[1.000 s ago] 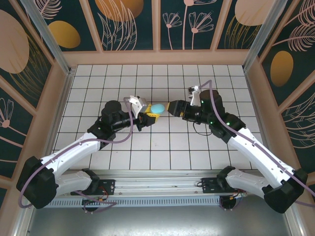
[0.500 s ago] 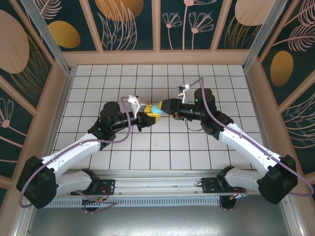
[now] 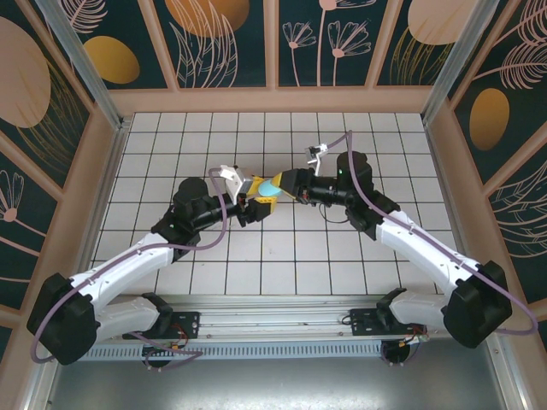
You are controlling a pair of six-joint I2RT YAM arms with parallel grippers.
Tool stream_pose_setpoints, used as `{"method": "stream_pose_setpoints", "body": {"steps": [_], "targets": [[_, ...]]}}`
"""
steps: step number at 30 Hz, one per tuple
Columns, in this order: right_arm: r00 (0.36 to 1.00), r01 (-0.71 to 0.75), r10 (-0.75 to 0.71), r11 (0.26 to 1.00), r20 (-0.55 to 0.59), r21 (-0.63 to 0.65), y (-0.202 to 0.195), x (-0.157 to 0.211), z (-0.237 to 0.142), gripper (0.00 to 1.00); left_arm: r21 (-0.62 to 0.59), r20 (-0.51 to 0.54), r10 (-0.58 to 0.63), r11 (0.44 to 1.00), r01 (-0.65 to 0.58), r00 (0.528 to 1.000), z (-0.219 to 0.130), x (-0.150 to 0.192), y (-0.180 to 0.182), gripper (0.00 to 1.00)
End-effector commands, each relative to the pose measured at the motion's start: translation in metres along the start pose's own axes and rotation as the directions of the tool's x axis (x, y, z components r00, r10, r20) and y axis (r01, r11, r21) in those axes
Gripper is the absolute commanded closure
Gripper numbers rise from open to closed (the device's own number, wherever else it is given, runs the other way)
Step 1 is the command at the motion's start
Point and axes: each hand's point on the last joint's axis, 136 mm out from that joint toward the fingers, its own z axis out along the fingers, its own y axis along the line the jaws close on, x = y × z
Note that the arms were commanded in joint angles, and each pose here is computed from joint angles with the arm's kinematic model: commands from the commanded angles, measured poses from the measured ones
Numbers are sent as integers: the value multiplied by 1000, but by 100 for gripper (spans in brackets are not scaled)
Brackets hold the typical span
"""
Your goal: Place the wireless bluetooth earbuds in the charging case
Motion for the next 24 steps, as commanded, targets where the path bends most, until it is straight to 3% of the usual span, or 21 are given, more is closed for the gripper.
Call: {"method": "stream_pose_setpoints", "body": {"steps": [1,5,9,15,24], "targets": [[999,-2,-1,998,38,66,-30,-11,0,87,-135,-12,29,990,-30,1000,-10,2,20,28],[999,11,-19,971,34,241,-85,-17,10,88,-254,-103,18,966,-44,995,-19,28,40,8],[999,16,-4,955,-42,296,-131,-7,32,88,-332,-137,-12,942,-35,991,-33,49,50,2],[987,-5,58,942,-149,337,-201,11,67,90,-433,-111,-28,901,-23,993,-58,58,58,1],[974,15,73,922,-212,386,-259,22,91,86,-519,-102,-45,854,-15,994,-77,66,68,1]]}}
